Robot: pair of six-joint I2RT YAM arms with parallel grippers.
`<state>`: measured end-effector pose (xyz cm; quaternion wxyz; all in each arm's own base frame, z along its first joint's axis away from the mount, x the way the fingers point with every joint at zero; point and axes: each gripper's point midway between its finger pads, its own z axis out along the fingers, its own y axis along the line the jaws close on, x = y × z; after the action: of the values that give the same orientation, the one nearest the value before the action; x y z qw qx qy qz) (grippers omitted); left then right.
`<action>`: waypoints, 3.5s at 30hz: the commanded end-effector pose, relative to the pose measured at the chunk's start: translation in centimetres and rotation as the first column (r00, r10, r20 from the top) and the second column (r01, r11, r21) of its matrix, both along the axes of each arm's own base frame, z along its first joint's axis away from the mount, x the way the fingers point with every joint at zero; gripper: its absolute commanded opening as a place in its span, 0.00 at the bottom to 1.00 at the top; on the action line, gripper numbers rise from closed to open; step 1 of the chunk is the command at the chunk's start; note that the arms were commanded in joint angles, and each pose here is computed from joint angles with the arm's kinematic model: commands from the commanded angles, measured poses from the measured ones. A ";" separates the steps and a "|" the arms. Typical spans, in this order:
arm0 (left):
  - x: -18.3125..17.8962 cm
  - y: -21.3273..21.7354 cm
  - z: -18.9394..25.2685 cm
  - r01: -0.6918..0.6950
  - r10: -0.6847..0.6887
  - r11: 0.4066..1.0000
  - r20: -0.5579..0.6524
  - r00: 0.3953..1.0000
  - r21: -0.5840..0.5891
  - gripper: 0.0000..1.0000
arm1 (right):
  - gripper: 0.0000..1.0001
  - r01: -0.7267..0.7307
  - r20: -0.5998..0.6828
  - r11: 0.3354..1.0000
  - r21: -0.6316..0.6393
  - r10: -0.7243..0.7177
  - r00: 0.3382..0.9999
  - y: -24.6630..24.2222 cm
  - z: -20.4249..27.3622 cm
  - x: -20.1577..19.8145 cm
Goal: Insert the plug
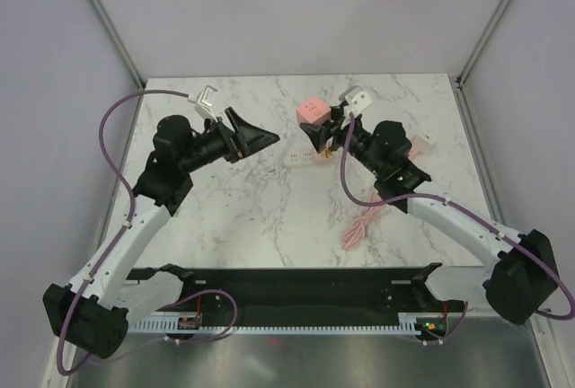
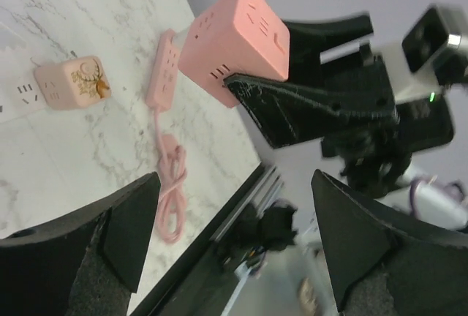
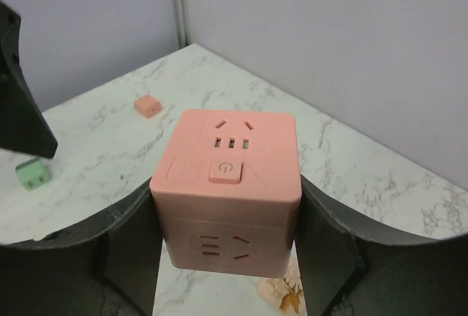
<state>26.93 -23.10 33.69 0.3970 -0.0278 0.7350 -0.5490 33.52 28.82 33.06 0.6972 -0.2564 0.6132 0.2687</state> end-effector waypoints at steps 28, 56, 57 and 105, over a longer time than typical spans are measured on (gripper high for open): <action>-8.7 -7.0 -4.1 0.597 -0.822 0.555 0.270 0.502 0.580 0.99 | 0.00 -0.762 -0.304 0.646 -0.055 0.716 0.629 0.1 -3.6 -16.3; -9.0 -8.3 -6.4 0.628 -0.841 0.521 0.222 0.493 0.578 0.02 | 0.76 -0.728 -0.379 0.684 0.054 0.688 0.618 0.4 -1.0 -14.4; -8.1 -8.2 -6.6 0.592 -0.815 0.544 0.206 0.542 0.595 0.02 | 0.91 -0.698 -0.378 0.714 0.055 0.662 0.647 0.1 -0.6 -13.9; 14.9 -4.4 -18.3 -0.367 0.521 0.673 -0.059 0.852 0.642 0.02 | 0.98 0.246 -0.621 0.958 0.147 -0.104 0.777 -12.4 -3.9 -2.9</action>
<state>40.72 -27.04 15.16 0.3961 -0.1197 0.8981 -0.1488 30.34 16.77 28.98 0.4970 -0.0179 0.7960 0.3452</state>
